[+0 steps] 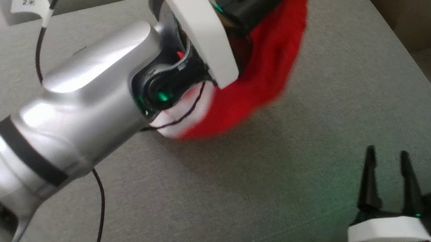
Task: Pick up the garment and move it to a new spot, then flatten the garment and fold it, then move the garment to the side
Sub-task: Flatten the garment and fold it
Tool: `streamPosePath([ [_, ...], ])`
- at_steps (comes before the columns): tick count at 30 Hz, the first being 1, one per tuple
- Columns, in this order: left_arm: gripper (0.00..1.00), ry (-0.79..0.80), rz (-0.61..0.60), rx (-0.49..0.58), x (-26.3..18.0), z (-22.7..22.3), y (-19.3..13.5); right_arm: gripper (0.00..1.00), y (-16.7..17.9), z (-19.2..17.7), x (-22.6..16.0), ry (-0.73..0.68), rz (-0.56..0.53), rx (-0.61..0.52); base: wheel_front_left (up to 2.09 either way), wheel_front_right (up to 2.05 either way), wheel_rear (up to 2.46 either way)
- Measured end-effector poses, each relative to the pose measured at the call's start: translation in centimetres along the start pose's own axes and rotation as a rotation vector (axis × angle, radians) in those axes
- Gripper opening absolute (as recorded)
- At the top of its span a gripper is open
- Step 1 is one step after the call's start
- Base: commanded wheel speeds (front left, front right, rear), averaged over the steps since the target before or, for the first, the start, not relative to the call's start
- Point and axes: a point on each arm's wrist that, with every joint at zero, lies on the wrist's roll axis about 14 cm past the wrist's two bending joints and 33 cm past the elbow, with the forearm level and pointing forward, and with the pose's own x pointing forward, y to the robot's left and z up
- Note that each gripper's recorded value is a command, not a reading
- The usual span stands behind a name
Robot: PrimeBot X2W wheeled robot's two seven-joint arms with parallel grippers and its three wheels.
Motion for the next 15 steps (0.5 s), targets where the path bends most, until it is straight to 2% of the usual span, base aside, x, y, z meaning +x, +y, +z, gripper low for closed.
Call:
streamPosePath([
  [3, 0.00, -0.001, -0.030, -0.037, -1.2, 0.3, -1.2, 1.00, -0.4, 0.4, 0.3, -0.018, -0.011, -0.010, 0.00, 0.00, 0.00],
  [6, 0.00, 0.038, 0.021, -0.114, -4.4, -1.6, -0.2, 1.00, 0.3, 0.4, 0.9, -0.021, 0.013, -0.023, 0.00, 0.00, 0.00],
  [11, 0.00, 0.189, 0.248, -0.276, -13.7, -9.5, 2.8, 1.00, 3.4, -0.2, 2.1, 0.001, 0.101, -0.029, 0.00, 0.00, 0.00],
  [15, 0.00, 0.250, 0.481, -0.307, -21.6, -13.2, 5.1, 1.00, 6.2, -1.7, 2.6, 0.062, 0.182, -0.039, 0.00, 0.00, 0.00],
])
